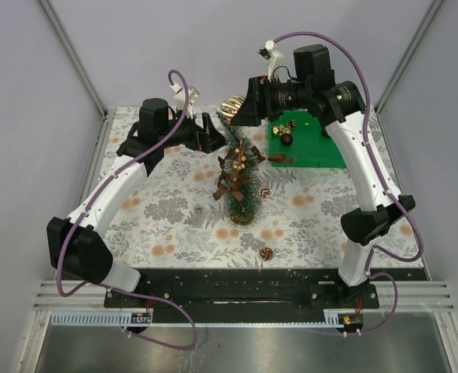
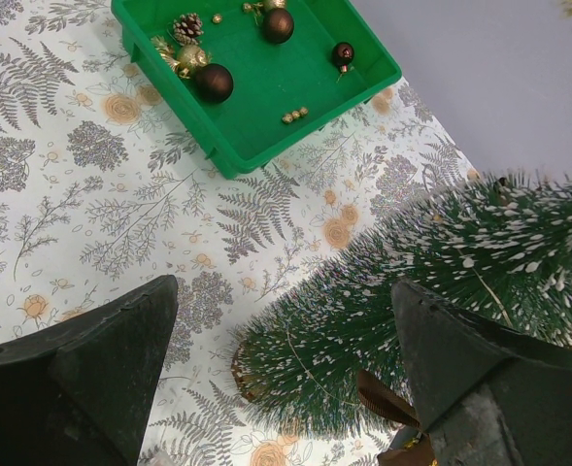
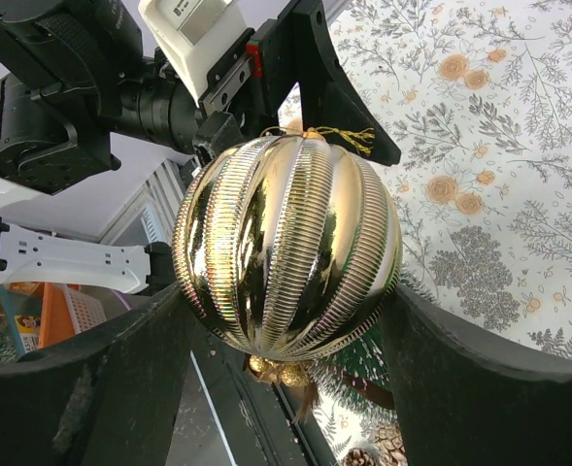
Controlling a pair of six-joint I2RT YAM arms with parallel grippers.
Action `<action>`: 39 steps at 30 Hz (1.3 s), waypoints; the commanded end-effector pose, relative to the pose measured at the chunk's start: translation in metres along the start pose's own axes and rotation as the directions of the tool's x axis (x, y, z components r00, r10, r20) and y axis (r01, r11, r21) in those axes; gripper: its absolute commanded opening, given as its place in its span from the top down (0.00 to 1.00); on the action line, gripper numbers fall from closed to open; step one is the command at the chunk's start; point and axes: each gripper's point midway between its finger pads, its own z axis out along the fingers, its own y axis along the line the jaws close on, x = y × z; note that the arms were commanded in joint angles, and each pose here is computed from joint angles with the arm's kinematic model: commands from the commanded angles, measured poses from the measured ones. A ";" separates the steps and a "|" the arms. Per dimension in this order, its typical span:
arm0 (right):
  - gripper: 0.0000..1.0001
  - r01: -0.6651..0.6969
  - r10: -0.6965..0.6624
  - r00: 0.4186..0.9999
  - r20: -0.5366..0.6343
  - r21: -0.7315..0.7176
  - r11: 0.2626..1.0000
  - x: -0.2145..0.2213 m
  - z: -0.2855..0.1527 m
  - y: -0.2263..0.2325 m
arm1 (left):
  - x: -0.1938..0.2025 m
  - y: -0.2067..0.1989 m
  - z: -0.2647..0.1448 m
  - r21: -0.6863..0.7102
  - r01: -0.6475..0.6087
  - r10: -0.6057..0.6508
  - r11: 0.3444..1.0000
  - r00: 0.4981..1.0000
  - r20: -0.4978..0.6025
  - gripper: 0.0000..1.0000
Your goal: Decorate the small christmas tree
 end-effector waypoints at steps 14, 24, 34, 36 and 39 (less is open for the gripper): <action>0.44 0.033 -0.034 0.999 0.013 0.023 0.999 0.001 -0.016 0.009 | -0.014 -0.014 -0.004 0.040 -0.029 0.027 0.999 0.998 0.051 0.05; 0.44 0.035 -0.035 0.999 0.005 0.038 0.999 0.007 -0.022 0.010 | -0.015 -0.015 -0.005 0.041 -0.031 0.028 0.999 0.998 0.054 0.05; 0.43 0.028 -0.028 1.000 -0.011 0.050 0.998 0.015 -0.023 0.005 | -0.015 -0.015 -0.006 0.038 -0.029 0.027 0.999 0.998 0.055 0.05; 0.41 0.023 -0.022 1.000 -0.017 0.054 0.998 0.019 -0.023 0.003 | -0.015 -0.015 -0.006 0.038 -0.029 0.027 0.999 0.998 0.055 0.05; 0.37 0.024 -0.024 1.000 -0.014 0.060 0.998 0.022 -0.024 0.001 | -0.015 -0.015 -0.006 0.037 -0.028 0.026 0.999 0.998 0.056 0.05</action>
